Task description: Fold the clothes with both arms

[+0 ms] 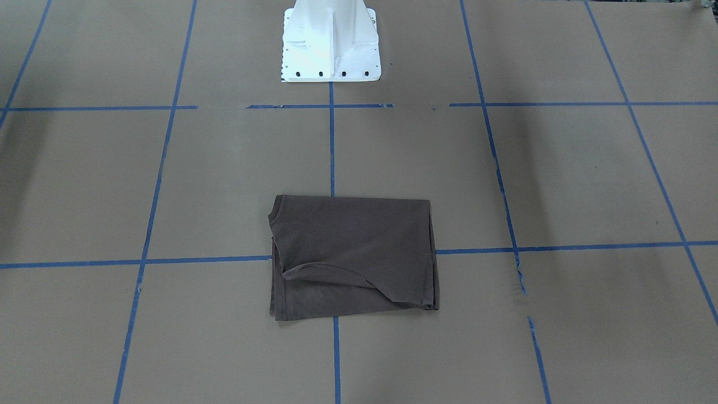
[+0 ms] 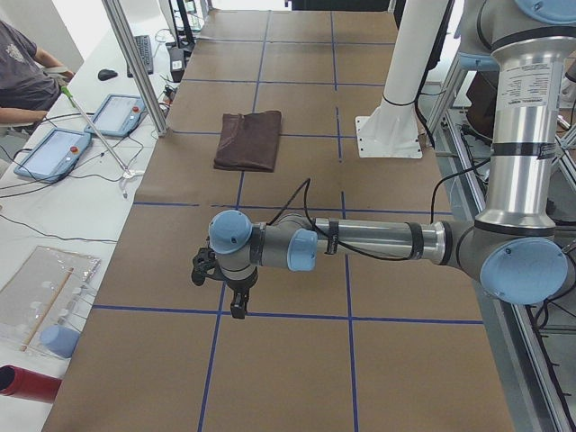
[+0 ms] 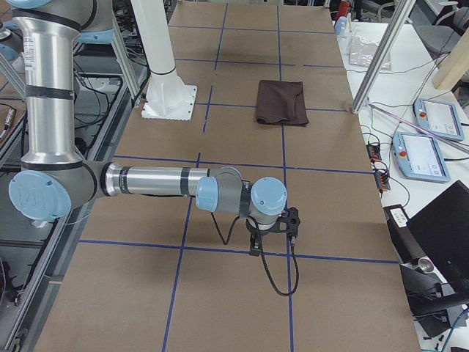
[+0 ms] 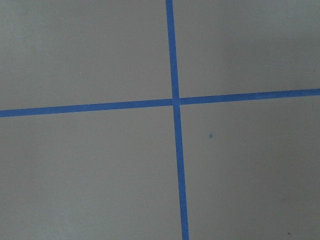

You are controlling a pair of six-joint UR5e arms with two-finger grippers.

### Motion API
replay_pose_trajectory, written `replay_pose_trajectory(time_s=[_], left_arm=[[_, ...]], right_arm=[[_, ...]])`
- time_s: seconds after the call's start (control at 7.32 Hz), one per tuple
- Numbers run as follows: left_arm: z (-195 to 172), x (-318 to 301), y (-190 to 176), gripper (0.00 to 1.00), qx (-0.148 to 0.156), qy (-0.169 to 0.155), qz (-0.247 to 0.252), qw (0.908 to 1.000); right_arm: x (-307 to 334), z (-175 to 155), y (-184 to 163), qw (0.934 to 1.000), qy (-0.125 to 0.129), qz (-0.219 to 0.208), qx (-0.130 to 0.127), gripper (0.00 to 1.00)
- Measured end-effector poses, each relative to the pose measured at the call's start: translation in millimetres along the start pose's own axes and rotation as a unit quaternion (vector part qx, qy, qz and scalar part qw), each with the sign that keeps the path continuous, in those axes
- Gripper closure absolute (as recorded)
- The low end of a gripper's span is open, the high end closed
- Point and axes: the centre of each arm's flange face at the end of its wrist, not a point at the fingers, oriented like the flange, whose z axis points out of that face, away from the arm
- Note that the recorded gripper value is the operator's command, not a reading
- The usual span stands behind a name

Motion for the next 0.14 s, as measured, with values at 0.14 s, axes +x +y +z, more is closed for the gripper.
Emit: replay_pose_trajectory(time_s=[0.14], left_arm=[[0.0, 0.1, -0.3, 0.00, 0.000, 0.000, 0.000, 1.0000]], right_arm=[[-0.1, -0.2, -0.2, 1.0000, 0.000, -0.001, 0.000, 0.00]])
